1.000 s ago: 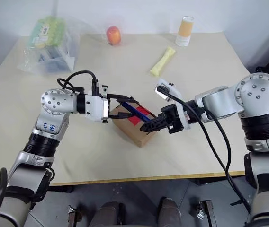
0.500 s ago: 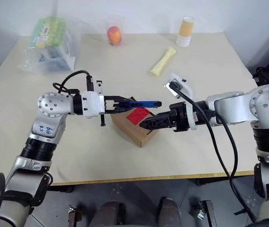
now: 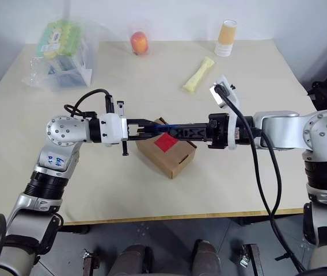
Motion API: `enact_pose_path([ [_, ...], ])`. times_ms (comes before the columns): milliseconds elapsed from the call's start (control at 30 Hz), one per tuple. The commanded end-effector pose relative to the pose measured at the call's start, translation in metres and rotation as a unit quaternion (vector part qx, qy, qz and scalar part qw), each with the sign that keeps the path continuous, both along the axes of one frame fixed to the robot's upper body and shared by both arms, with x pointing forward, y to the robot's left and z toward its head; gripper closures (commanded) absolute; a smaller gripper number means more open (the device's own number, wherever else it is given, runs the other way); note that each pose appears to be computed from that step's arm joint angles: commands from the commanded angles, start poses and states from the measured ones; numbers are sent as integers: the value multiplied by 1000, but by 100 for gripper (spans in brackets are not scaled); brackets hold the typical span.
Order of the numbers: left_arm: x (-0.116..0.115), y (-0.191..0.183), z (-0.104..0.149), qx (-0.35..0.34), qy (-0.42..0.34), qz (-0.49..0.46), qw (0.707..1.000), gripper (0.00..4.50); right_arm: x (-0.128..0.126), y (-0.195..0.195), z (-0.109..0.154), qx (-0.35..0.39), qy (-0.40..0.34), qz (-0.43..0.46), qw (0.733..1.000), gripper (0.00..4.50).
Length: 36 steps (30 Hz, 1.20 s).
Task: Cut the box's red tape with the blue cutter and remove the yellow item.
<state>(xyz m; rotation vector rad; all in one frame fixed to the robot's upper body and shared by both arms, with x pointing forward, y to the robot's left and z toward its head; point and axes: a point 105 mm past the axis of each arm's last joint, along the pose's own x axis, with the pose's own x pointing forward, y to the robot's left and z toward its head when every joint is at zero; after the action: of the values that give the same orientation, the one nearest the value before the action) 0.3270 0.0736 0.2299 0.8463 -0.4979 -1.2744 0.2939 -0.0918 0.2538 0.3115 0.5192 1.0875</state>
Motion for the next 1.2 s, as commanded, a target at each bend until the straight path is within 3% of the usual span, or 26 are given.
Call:
enact_pose_path([
  [33,-5,-3,8,-5,-20,-6,1000,407,2,-1,12,21,-20,-8,1000,106],
  [333,-4,-4,7,-6,-19,-2,1000,407,3,1,10,23,-17,-5,1000,419],
  [367,-4,-4,7,-6,-19,-2,1000,407,2,1,10,24,-16,-3,1000,436],
  [500,-7,-5,3,-6,-1,-12,1000,407,2,2,11,28,-20,-4,999,434],
  [600,-8,-5,4,-24,19,-13,999,312,4,2,14,33,-32,-10,999,434],
  [733,-2,9,23,-98,78,16,992,189,4,-3,20,14,-56,-12,998,434],
  [867,4,44,45,-157,148,38,976,188,6,-16,24,-63,-81,-16,995,434],
  [967,12,63,41,-156,164,66,972,188,11,-19,31,-105,-94,-14,990,434],
  [1067,13,58,23,-141,194,65,969,245,15,-16,31,-180,-119,-4,977,434],
  [1200,8,44,-1,-113,232,59,964,375,19,-13,34,-221,-141,15,965,434],
])
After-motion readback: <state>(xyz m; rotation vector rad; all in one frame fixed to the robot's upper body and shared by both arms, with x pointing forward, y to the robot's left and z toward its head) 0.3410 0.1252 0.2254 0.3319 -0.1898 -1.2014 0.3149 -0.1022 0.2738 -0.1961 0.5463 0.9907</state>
